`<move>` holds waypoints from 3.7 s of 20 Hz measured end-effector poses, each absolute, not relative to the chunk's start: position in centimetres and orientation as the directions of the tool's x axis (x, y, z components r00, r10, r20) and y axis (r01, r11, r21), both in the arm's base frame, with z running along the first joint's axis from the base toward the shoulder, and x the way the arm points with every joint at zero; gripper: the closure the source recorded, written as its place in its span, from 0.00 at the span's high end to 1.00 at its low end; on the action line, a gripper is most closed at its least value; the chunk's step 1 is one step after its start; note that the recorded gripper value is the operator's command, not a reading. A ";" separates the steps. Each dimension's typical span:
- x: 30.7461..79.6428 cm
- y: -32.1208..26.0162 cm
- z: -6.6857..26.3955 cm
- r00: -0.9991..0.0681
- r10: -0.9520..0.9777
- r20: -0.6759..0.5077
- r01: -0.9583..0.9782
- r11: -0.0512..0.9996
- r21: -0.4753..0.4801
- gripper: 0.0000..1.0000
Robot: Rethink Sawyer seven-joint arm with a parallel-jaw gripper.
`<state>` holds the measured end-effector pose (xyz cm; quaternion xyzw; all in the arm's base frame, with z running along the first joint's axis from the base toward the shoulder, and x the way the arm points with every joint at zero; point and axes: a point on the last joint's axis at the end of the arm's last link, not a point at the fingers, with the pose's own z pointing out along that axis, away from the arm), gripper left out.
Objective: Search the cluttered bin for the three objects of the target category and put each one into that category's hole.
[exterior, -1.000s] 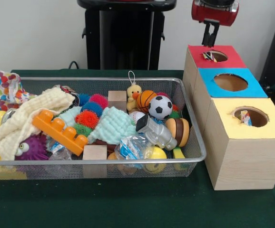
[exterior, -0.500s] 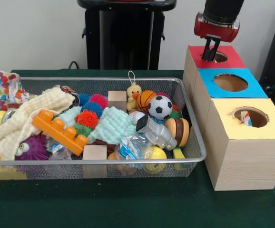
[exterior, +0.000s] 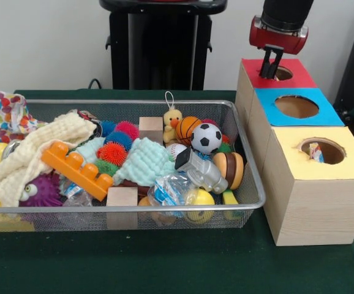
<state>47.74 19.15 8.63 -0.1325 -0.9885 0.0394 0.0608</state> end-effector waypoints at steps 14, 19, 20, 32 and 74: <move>48.0 18.6 8.6 -0.945 0.295 0.139 0.287 0.955 -0.077 0.00; 48.0 18.4 8.7 -0.942 0.302 0.144 0.295 0.953 -0.071 0.00; 48.0 18.3 8.7 -0.942 0.304 0.144 0.296 0.952 -0.070 0.00; 48.3 17.9 9.0 -0.940 0.313 0.138 0.307 0.949 -0.066 0.00; 49.0 18.0 10.3 -0.943 0.313 0.112 0.309 0.950 -0.052 1.00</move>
